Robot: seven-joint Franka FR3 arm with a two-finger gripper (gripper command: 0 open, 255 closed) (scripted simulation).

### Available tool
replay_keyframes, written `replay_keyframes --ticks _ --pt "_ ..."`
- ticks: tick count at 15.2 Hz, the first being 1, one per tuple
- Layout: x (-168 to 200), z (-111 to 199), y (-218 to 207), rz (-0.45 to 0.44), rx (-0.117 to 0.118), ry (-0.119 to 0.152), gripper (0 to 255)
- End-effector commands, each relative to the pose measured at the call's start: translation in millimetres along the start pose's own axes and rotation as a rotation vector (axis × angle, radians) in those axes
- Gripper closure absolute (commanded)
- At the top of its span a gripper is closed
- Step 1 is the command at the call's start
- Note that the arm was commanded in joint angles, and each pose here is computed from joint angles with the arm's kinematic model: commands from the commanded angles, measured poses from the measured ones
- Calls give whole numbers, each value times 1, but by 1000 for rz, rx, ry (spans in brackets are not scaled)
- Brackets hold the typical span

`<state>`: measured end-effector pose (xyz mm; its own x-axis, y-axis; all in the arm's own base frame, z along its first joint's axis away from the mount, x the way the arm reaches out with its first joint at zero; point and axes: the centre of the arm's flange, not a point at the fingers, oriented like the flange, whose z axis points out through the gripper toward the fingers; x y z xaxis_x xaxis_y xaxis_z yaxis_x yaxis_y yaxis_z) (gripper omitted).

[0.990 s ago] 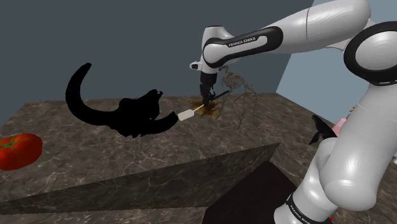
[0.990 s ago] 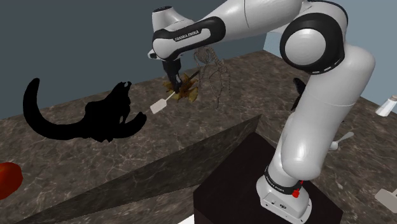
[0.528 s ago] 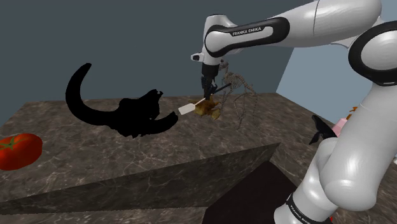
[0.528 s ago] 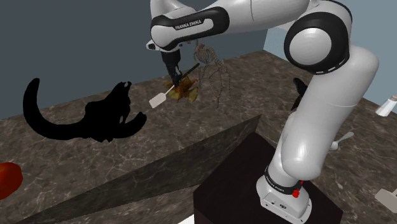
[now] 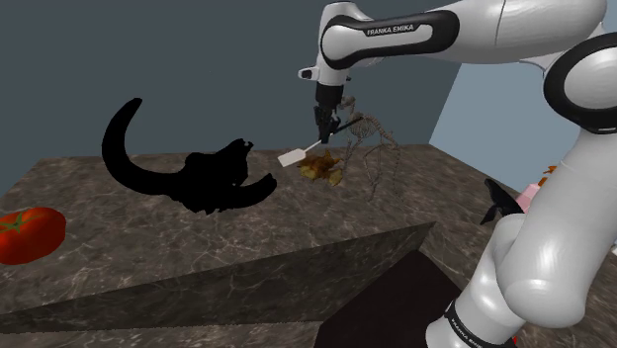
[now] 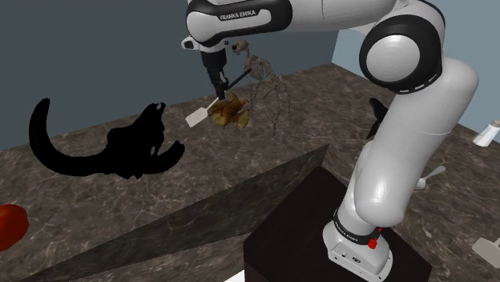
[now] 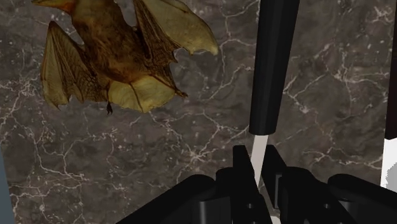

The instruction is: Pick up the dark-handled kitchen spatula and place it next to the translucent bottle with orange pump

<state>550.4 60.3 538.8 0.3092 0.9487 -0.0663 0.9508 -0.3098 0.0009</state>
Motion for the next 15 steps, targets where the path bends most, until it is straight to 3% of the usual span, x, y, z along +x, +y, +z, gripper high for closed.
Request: replay_keyframes --ticks 1,15 --pt "-1 -11 1 0 0 0 255" --pt "-6 -85 1 0 0 0 255"
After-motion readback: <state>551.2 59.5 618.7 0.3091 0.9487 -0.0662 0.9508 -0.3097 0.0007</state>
